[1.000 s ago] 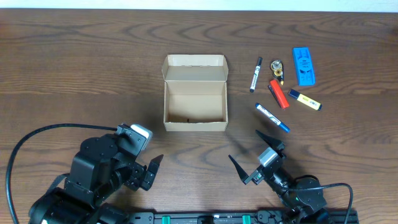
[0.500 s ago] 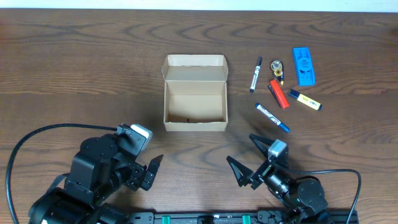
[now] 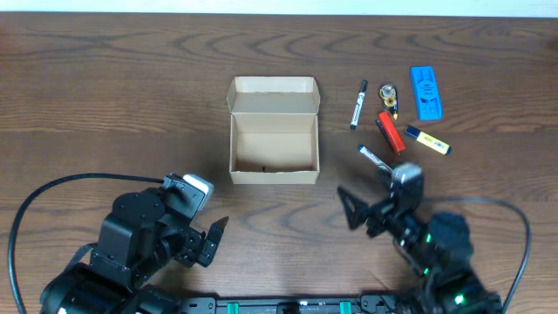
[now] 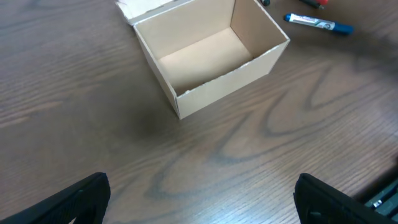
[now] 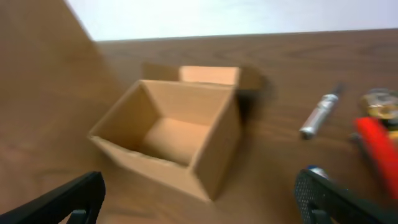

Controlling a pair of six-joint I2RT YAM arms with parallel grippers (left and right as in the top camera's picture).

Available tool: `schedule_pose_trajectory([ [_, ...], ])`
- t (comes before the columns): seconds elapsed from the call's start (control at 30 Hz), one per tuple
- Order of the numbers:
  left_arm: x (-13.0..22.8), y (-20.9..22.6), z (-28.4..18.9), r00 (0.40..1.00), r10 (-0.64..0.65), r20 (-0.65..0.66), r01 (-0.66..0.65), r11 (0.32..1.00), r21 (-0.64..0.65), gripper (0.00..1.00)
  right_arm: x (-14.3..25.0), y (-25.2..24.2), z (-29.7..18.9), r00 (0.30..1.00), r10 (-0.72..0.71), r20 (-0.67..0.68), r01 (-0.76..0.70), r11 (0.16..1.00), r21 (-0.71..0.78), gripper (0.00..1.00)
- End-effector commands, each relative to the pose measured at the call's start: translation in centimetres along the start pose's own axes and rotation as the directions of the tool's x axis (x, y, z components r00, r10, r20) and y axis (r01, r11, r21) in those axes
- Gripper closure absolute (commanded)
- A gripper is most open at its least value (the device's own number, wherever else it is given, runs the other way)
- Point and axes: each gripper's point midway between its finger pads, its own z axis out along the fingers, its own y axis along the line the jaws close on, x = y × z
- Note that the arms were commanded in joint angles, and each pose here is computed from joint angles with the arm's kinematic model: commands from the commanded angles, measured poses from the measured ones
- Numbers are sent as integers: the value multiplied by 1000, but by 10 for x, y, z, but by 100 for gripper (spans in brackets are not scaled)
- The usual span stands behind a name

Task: Pack container
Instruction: 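Reach the right gripper to the blue plastic case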

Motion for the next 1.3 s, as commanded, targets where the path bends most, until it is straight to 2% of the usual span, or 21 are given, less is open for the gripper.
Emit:
schedule_pose_trajectory([
  [0.0,-4,0,-5,1000,-7,16,7,1000,-2,5,-27,-22,11,992,-102,-68,107,990,87,1],
  [0.2,-4,0,-5,1000,-7,16,7,1000,-2,5,-66,-66,43,961,-201,-192,237,953,191,1],
  [0.27,-4,0,-5,1000,-7,16,7,1000,-2,5,-73,-93,53,954,-184,-235,248,926,285,3],
  [0.37,-4,0,-5,1000,-7,16,7,1000,-2,5,-80,-133,66,948,-141,-286,253,880,401,1],
  [0.5,-4,0,-5,1000,-7,16,7,1000,-2,5,-83,-183,82,941,-64,-332,228,845,483,1],
  [0.93,-4,0,-5,1000,-7,16,7,1000,-2,5,-43,-307,117,898,132,-421,160,792,589,1],
  [1.27,-4,0,-5,1000,-7,16,7,1000,-2,5,-5,-347,149,889,176,-422,112,811,574,1],
])
